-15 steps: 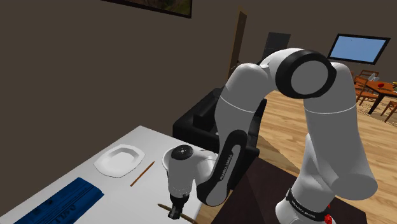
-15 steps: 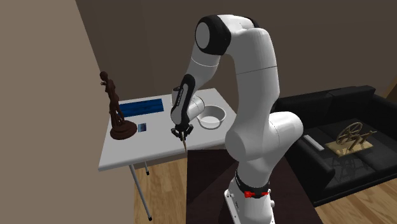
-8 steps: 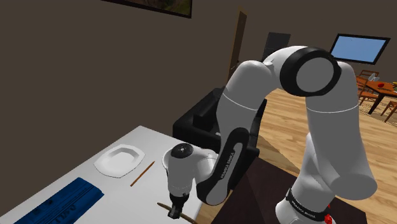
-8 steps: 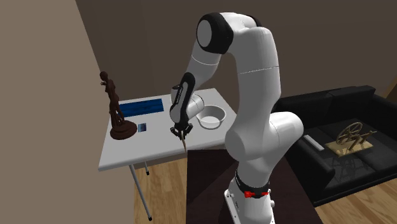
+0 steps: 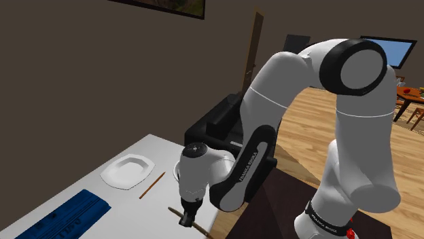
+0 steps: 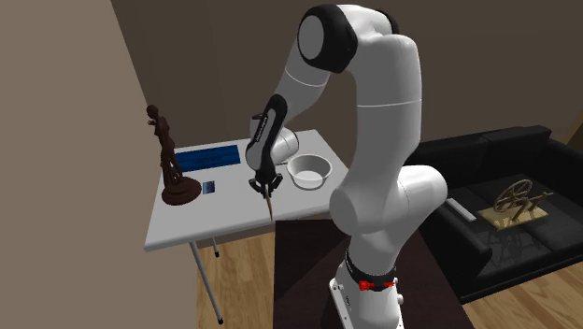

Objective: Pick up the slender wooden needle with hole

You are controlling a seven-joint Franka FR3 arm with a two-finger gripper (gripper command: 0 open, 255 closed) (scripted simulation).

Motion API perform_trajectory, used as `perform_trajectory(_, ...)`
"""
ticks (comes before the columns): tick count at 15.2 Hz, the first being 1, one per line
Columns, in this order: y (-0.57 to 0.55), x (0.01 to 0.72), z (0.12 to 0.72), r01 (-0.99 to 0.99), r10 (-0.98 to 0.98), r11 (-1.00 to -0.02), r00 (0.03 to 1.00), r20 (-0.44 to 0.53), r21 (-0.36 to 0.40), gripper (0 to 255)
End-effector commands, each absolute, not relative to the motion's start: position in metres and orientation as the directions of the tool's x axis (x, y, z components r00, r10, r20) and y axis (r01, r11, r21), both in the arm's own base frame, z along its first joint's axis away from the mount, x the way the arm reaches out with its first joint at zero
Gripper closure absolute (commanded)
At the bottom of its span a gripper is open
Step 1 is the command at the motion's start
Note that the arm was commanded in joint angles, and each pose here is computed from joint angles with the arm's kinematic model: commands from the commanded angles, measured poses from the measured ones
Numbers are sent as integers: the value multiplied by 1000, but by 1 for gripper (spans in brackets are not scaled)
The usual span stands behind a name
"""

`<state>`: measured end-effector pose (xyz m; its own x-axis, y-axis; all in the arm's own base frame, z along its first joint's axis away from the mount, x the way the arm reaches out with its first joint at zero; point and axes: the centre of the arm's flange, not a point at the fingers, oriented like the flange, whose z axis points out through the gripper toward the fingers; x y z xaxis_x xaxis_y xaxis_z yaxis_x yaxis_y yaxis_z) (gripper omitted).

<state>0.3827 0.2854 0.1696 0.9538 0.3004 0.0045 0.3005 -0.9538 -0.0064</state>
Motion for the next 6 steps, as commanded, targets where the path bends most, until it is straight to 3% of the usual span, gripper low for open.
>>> perform_trajectory(1,284,383,181,300,300,-954,954,4,-6,255)
perform_trajectory(6,284,383,197,300,300,-954,954,4,-6,255)
